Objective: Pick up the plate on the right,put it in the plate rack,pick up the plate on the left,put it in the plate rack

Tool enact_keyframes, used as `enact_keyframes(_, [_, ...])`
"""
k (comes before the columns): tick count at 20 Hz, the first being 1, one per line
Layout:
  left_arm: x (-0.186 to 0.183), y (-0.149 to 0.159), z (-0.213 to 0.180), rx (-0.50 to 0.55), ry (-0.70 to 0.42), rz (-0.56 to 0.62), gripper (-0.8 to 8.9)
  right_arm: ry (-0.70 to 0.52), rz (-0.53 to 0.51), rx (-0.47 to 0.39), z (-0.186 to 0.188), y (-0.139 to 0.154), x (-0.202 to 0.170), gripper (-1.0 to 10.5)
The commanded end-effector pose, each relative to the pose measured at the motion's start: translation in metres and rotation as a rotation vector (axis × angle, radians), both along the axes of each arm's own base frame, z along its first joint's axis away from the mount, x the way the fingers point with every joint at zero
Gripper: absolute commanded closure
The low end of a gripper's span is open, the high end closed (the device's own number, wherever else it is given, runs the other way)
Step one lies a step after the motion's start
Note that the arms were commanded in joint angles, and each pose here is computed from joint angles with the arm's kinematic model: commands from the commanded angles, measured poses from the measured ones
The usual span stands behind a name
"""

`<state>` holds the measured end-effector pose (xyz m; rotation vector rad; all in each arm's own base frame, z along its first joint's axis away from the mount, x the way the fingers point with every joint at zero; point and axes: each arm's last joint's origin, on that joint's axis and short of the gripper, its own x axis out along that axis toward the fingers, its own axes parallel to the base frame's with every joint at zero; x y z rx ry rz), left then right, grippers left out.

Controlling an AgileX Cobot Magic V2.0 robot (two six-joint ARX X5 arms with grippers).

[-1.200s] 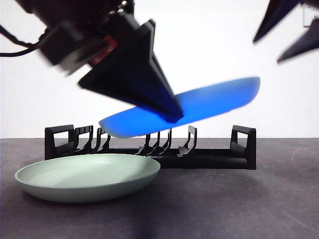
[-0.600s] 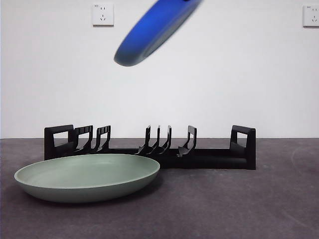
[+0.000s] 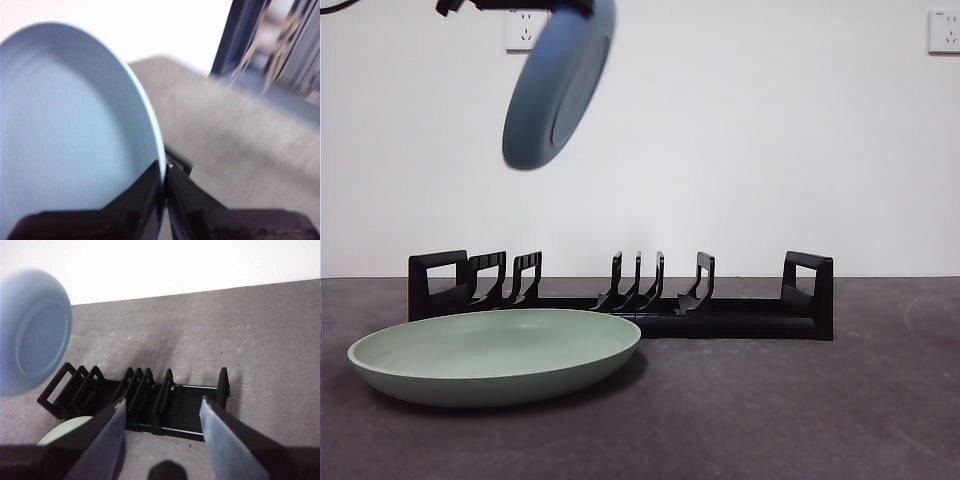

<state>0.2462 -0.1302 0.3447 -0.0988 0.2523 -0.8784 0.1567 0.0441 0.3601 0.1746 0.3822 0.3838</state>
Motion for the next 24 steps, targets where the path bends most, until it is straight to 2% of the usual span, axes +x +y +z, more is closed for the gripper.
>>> enact_keyframes(1, [0.011,0.017,0.003,-0.121,0.06,-0.013,8.23,-0.01,0.0,-0.006,0.001,0.0,0.0,6.9])
enact_keyframes(4, [0.019,0.027,0.001,-0.156,0.087,-0.011,8.22,-0.011,0.0,-0.005,0.001,0.0,0.0,6.9])
enact_keyframes(9, [0.033,0.036,-0.01,-0.153,0.127,0.024,8.23,-0.011,0.0,-0.005,0.001,0.0,0.0,6.9])
enact_keyframes(24, [0.071,0.031,-0.057,-0.117,0.249,0.054,8.23,-0.008,0.0,-0.007,0.0,0.0,0.001,6.9])
